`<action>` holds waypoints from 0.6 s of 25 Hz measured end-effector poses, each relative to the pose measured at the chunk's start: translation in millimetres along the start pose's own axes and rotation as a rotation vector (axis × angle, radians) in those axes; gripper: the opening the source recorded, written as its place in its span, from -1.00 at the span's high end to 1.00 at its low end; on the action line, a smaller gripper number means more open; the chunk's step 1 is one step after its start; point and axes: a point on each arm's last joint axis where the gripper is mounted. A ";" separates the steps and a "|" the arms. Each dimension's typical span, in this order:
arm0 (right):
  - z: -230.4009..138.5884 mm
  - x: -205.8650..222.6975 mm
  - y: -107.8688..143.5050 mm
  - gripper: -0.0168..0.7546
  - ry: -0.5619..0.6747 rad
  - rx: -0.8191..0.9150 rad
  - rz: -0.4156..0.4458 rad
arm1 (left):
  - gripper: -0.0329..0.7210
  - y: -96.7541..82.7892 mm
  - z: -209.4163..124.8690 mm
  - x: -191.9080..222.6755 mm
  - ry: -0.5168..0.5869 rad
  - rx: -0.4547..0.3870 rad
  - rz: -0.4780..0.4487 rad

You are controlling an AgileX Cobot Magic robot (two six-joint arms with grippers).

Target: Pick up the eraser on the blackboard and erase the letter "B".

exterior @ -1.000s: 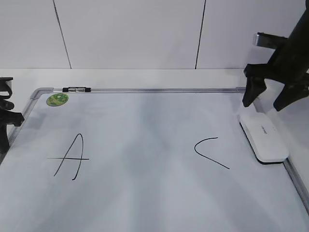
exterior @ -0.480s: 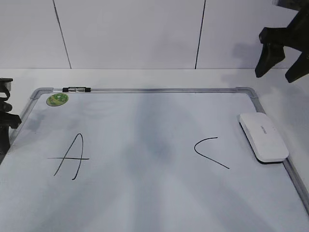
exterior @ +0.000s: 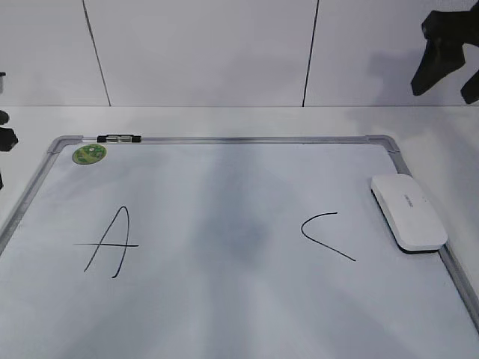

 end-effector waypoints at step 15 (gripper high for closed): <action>-112.2 -72.6 -19.5 -0.55 -0.085 -0.020 0.019 | 0.27 -30.6 -55.4 -122.4 -0.333 0.008 0.041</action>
Point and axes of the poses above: a point on each arm's last joint axis where the gripper is mounted, x pointing out along that axis toward the gripper, y along the wrist's bending axis when the last joint is at zero, z = x × y, and after that the axes turned 14 degrees about x, right-handed
